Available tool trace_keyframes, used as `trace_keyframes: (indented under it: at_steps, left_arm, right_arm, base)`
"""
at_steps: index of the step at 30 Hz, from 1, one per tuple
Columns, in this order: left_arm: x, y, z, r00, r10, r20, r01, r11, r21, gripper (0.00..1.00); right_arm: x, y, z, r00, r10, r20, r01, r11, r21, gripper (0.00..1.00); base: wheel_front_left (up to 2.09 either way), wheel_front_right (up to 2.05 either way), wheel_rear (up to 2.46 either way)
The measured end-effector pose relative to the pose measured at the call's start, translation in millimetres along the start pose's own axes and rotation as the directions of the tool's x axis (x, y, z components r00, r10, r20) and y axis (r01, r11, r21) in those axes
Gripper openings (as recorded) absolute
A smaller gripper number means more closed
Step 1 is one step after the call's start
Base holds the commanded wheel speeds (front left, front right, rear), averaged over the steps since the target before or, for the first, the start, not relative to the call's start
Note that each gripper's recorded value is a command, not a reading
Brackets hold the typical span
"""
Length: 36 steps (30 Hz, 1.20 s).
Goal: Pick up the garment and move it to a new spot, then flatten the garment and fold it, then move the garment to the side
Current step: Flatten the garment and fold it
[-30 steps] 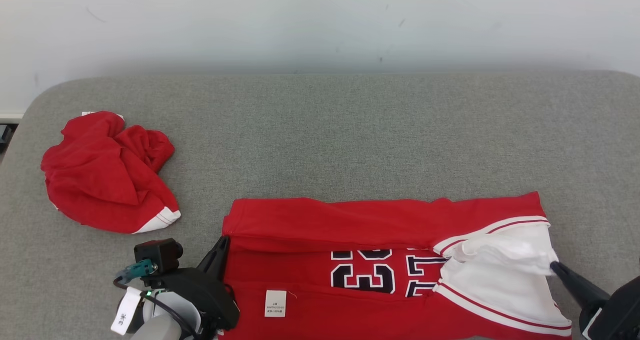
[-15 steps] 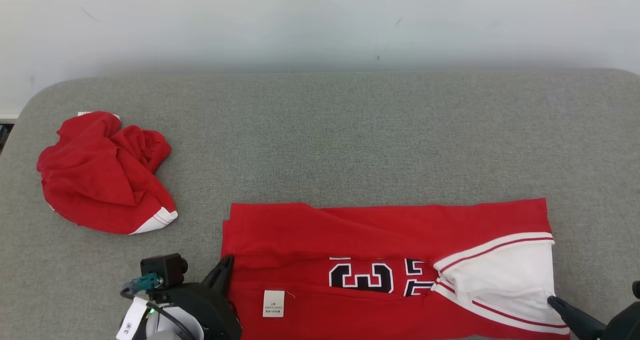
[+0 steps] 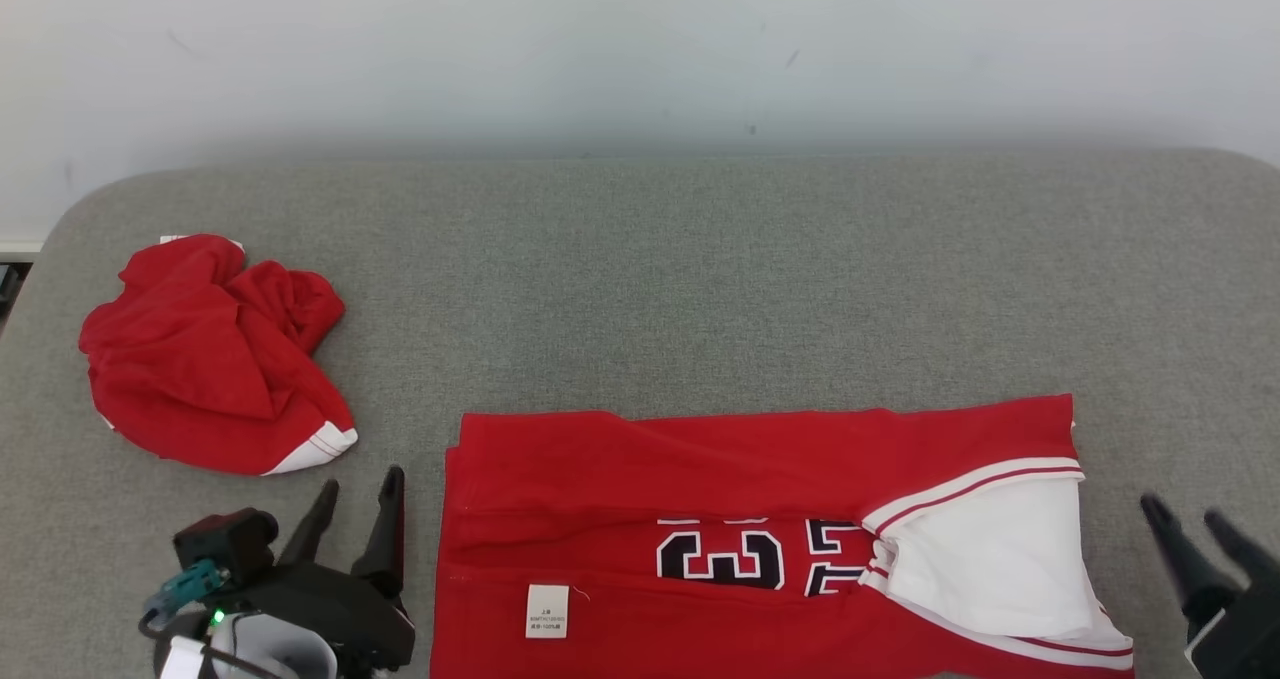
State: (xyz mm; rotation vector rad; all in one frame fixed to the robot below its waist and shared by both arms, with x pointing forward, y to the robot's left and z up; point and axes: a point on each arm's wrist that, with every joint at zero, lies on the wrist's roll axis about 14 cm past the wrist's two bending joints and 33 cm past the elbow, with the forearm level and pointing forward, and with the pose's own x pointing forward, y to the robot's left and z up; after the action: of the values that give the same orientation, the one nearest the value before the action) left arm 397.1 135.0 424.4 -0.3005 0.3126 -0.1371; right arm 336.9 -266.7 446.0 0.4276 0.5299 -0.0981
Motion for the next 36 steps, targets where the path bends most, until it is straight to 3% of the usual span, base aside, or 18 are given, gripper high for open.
trace_keyframes:
  at_steps: [4,10,14,26,36]
  left_arm:
    - [-2.0,-1.7,26.1,0.995,-0.023,0.097,0.018,0.999,0.049,1.00]
    - [-12.2,-3.6,44.2,0.985,-0.057,0.162,0.031,0.986,0.164,1.00]
    - [-20.2,0.0,57.7,0.976,-0.058,0.208,0.012,0.977,0.213,1.00]
    - [-63.7,35.5,64.1,0.948,0.099,0.303,-0.136,0.985,0.102,1.00]
    - [-84.5,27.3,66.6,0.934,0.090,0.347,-0.138,0.983,0.117,1.00]
  right_arm:
    - [1.6,16.9,32.9,0.984,0.001,0.176,0.006,0.999,-0.040,1.00]
    - [2.5,54.9,35.6,0.950,0.055,0.306,-0.047,0.998,-0.031,1.00]
    - [1.3,76.4,43.8,0.920,0.099,0.379,-0.071,0.994,-0.087,1.00]
    - [4.3,107.9,22.7,0.906,0.181,0.384,-0.147,0.982,-0.116,1.00]
    - [5.0,122.3,10.7,0.905,0.220,0.365,-0.177,0.973,-0.147,1.00]
  base:
    - [0.00,0.00,0.00]
    - [0.00,0.00,0.00]
    - [0.00,0.00,0.00]
    - [0.00,0.00,0.00]
    - [0.00,0.00,0.00]
